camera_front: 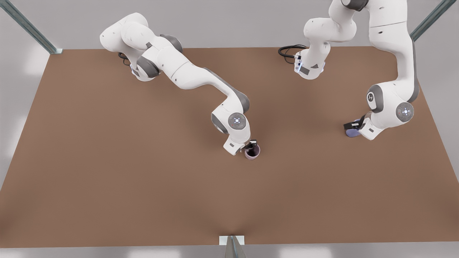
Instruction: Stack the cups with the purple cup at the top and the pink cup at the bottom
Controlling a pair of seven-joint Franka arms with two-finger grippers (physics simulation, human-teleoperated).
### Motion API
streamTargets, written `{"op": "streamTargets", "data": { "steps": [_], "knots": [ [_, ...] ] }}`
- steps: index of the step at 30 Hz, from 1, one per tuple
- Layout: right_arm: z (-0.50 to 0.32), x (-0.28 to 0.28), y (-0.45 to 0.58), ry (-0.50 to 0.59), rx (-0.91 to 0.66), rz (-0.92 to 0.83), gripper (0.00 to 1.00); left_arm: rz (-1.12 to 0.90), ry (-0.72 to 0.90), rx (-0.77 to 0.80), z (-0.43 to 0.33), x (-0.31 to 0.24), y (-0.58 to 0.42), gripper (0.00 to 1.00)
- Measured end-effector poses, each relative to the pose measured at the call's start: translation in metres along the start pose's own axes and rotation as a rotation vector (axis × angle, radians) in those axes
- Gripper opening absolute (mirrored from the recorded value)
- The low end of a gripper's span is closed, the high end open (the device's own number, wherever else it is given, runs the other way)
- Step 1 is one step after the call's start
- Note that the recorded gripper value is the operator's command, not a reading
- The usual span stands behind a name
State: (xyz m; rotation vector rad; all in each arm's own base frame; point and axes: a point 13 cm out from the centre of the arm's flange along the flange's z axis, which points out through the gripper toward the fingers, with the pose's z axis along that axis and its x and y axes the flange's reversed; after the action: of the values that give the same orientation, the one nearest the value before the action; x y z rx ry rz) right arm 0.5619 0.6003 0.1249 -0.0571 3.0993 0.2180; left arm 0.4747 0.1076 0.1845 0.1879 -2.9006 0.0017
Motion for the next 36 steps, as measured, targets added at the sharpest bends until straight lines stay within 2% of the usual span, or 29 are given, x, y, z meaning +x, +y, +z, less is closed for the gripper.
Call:
{"op": "streamTargets", "data": {
  "steps": [4, 8, 10, 12, 14, 17, 19, 21, 22, 24, 25, 26, 27, 31, 36],
  "knots": [
    [-0.001, -0.002, 0.001, -0.008, -0.006, 0.060, 0.51, 0.001, -0.017, -0.002, 0.025, 0.005, 0.014, 1.00],
    [-0.026, -0.010, -0.005, -0.041, 0.006, 0.109, 0.65, 0.020, -0.043, -0.007, 0.041, 0.006, 0.021, 1.00],
    [-0.062, -0.020, -0.009, -0.063, -0.010, 0.151, 0.69, 0.036, -0.057, -0.012, 0.046, 0.003, 0.022, 1.00],
    [-0.120, -0.034, -0.036, -0.093, -0.018, 0.206, 0.79, 0.049, -0.063, -0.018, 0.052, 0.000, 0.023, 1.00],
    [-0.198, -0.068, -0.142, -0.110, -0.014, 0.338, 1.00, 0.061, -0.064, -0.023, 0.057, -0.002, 0.024, 1.00],
    [-0.343, -0.112, -0.366, -0.174, -0.027, 0.588, 1.00, 0.077, -0.061, -0.029, 0.064, -0.004, 0.025, 1.00],
    [-0.414, -0.094, -0.483, -0.191, 0.002, 0.676, 1.00, 0.086, -0.054, -0.033, 0.070, -0.004, 0.026, 0.99],
    [-0.451, -0.069, -0.566, -0.181, 0.053, 0.709, 1.00, 0.094, -0.039, -0.034, 0.078, 0.000, 0.026, 0.93],
    [-0.459, -0.064, -0.589, -0.169, 0.080, 0.702, 1.00, 0.097, -0.032, -0.034, 0.082, 0.002, 0.026, 0.87],
    [-0.442, -0.062, -0.595, -0.104, 0.131, 0.627, 1.00, 0.104, -0.024, -0.035, 0.087, 0.004, 0.026, 0.64],
    [-0.426, -0.065, -0.586, -0.068, 0.147, 0.575, 1.00, 0.107, -0.022, -0.035, 0.088, 0.005, 0.026, 0.58],
    [-0.416, -0.068, -0.579, -0.045, 0.159, 0.528, 1.00, 0.111, -0.020, -0.036, 0.089, 0.005, 0.026, 0.45],
    [-0.410, -0.070, -0.576, -0.035, 0.164, 0.490, 1.00, 0.114, -0.018, -0.037, 0.090, 0.005, 0.026, 0.40],
    [-0.400, -0.080, -0.573, -0.032, 0.148, 0.382, 1.00, 0.123, -0.015, -0.039, 0.092, 0.004, 0.027, 0.38],
    [-0.401, -0.083, -0.574, -0.038, 0.143, 0.280, 1.00, 0.133, -0.018, -0.040, 0.091, 0.003, 0.027, 0.27]
  ]
}}
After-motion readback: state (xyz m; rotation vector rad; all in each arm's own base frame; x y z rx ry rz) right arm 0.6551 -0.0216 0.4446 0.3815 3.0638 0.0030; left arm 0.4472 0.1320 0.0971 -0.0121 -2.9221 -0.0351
